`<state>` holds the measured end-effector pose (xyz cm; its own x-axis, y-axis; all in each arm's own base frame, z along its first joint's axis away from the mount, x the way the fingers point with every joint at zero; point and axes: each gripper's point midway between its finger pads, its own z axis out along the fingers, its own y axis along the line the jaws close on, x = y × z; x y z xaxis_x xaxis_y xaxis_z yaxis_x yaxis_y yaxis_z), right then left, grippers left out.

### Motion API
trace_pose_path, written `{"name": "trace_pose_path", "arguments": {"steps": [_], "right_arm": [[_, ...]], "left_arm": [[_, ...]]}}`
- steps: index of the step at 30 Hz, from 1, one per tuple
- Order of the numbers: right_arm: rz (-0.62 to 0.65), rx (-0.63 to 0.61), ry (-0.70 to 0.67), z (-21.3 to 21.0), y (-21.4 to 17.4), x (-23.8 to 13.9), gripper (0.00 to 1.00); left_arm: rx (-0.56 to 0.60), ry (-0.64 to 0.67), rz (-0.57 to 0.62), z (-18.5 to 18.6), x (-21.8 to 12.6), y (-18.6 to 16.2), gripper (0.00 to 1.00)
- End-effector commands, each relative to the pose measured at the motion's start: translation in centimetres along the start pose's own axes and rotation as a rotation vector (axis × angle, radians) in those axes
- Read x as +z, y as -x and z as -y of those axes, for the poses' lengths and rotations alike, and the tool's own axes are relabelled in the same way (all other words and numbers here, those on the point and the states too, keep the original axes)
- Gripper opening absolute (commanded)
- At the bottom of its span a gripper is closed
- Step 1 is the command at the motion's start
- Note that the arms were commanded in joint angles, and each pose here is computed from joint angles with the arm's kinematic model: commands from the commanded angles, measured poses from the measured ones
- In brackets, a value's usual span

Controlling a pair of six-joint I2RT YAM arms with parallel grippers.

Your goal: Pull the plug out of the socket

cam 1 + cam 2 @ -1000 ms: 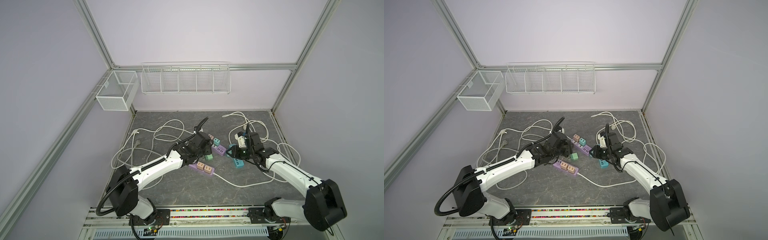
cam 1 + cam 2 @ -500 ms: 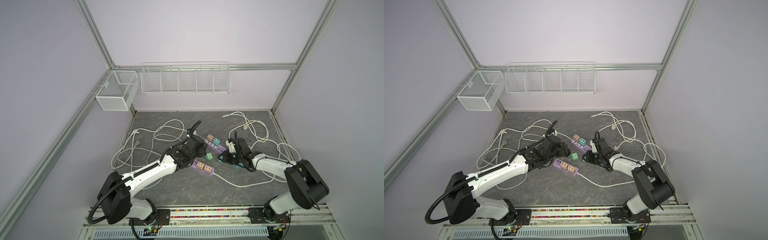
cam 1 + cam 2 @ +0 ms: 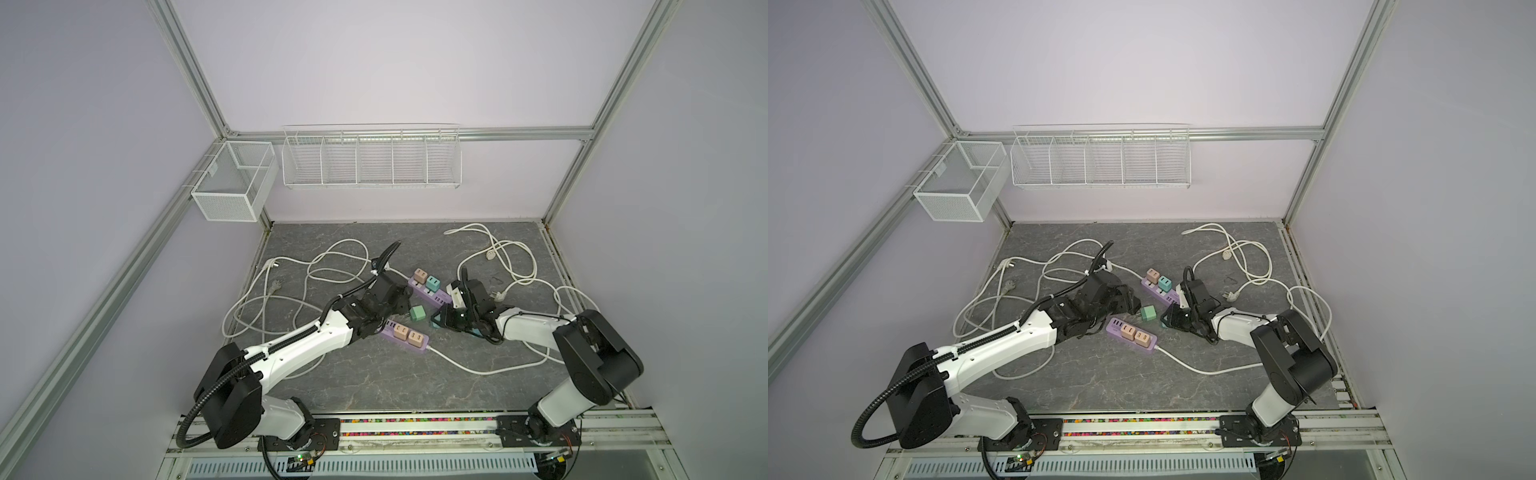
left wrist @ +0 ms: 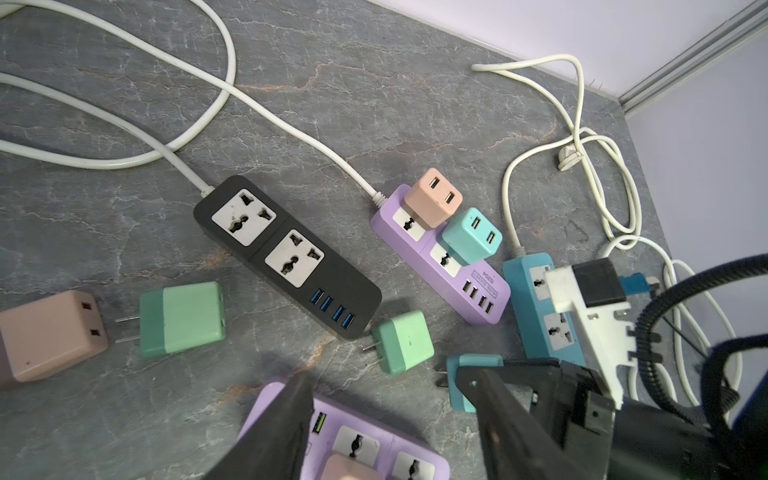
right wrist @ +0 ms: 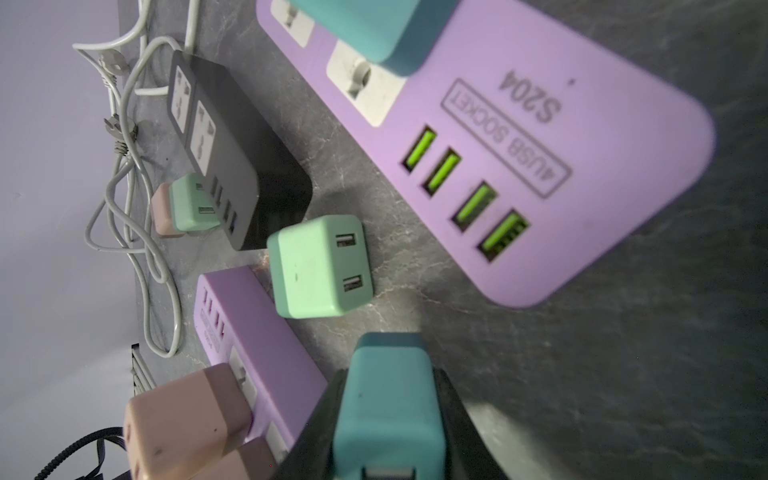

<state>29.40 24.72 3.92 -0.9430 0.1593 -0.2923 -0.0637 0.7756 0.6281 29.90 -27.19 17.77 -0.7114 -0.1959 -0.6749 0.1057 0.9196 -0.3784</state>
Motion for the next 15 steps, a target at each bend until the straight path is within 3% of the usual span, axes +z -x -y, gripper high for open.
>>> {"name": "trace_pose_path", "arguments": {"steps": [1, 15], "right_arm": [[0.004, 0.005, -0.025, 0.4, -0.1, 0.3, 0.36], [0.063, -0.078, -0.146, 0.8, 1.4, -2.7, 0.64]], "left_arm": [[-0.018, 0.016, 0.014, -0.6, 0.1, 0.1, 0.64], [-0.022, 0.008, 0.029, -0.4, -0.5, 1.0, 0.64]]}}
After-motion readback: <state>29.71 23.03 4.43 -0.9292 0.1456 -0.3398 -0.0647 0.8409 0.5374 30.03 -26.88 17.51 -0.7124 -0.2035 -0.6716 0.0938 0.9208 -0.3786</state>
